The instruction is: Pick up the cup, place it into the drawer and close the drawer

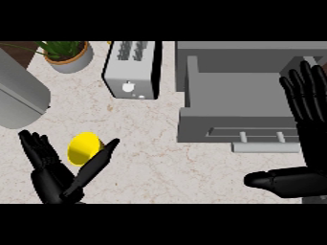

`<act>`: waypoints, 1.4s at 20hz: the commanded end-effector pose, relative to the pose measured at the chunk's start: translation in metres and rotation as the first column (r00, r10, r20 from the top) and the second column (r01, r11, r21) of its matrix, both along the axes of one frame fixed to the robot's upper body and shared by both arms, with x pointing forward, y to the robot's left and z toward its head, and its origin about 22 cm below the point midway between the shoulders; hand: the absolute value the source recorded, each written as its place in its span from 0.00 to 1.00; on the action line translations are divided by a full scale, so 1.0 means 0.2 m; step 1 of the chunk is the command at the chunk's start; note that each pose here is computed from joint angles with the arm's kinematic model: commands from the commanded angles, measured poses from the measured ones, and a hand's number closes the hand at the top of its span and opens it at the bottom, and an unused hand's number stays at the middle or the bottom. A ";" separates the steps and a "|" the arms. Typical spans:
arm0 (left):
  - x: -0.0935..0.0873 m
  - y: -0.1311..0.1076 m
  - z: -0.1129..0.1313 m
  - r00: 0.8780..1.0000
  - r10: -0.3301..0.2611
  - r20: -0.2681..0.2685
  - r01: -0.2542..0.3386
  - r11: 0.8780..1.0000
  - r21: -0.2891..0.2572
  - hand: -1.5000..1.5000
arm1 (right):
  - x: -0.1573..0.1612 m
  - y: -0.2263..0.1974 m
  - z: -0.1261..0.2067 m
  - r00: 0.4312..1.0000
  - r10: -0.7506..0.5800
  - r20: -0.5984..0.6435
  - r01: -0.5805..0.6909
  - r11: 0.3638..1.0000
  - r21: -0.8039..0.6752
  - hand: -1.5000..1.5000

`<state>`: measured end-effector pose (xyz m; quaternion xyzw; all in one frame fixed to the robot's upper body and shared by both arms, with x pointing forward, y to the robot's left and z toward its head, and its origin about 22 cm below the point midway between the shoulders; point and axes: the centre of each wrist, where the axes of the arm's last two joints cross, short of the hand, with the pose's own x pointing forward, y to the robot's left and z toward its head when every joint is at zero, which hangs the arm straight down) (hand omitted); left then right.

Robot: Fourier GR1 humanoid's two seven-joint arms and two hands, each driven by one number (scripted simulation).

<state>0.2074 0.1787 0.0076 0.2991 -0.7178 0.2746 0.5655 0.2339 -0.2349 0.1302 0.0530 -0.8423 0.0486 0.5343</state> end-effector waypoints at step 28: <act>-0.12 0.21 -0.67 0.998 0.044 -0.055 -0.048 0.996 -0.069 0.00 | -0.01 -0.04 0.10 1.000 0.020 0.020 -0.020 1.000 0.005 0.00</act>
